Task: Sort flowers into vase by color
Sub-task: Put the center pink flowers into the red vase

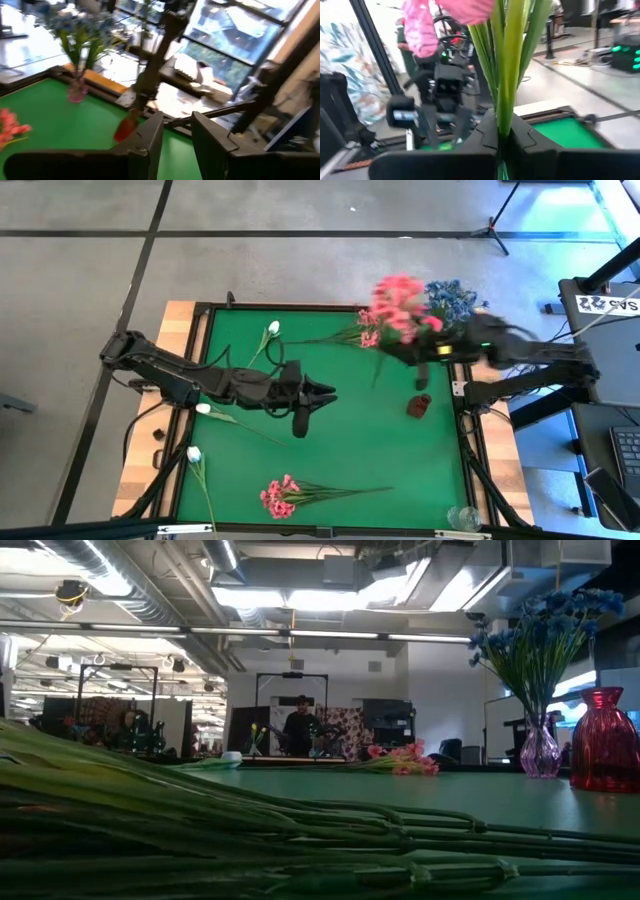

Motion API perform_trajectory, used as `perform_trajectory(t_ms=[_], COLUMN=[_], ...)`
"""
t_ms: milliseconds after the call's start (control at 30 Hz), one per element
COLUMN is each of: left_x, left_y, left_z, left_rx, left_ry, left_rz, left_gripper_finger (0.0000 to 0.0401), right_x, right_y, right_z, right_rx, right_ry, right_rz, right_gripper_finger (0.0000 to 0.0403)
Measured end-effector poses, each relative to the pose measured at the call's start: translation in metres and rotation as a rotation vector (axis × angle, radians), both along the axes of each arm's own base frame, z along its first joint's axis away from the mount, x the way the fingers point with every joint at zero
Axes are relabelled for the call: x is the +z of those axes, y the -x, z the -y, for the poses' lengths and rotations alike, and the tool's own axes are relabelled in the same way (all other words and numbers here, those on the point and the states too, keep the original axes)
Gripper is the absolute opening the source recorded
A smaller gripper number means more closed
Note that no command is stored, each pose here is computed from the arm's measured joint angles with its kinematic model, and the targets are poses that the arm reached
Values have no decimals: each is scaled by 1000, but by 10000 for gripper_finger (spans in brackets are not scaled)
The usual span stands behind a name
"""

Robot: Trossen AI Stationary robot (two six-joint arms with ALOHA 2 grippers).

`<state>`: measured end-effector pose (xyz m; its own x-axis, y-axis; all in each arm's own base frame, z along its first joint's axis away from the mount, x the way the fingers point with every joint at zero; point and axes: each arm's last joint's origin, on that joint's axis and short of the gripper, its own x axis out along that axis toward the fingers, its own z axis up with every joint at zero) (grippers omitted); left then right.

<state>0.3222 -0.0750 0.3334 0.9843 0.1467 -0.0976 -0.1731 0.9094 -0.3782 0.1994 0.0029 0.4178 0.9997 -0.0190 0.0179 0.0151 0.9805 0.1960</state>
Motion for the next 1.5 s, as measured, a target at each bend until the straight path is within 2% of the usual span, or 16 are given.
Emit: perform_trajectory(t_ms=[133,267,467,700,867,1033,1233,1400,1500], left_x=[5,5,6,6,6,6,6,7,14], left_y=[4,4,3,4,5,5,5,5,6], left_z=[4,4,0,7,11,11,11,11,11], left_rx=[-15,-20,-9,-52,-64,-64,-63,-61,-68], left_ry=[8,10,20,49,49,49,51,96,95], left_rz=[28,28,32,35,34,34,34,50,112], left_gripper_finger=[99,100,100,100,100,100,100,100,100], right_x=[4,-15,-60,-93,-114,-133,-139,-141,-143], right_y=[47,85,123,160,171,165,163,162,161], right_z=[3,4,4,5,5,4,3,4,3], right_rx=[-57,-90,-49,-50,-48,-15,2,-14,4], right_ry=[56,46,-4,61,65,66,74,26,-9], right_rz=[-19,-57,-35,12,18,-23,-70,-96,-140], right_gripper_finger=[3,3,2,1,1,1,13,36,68])
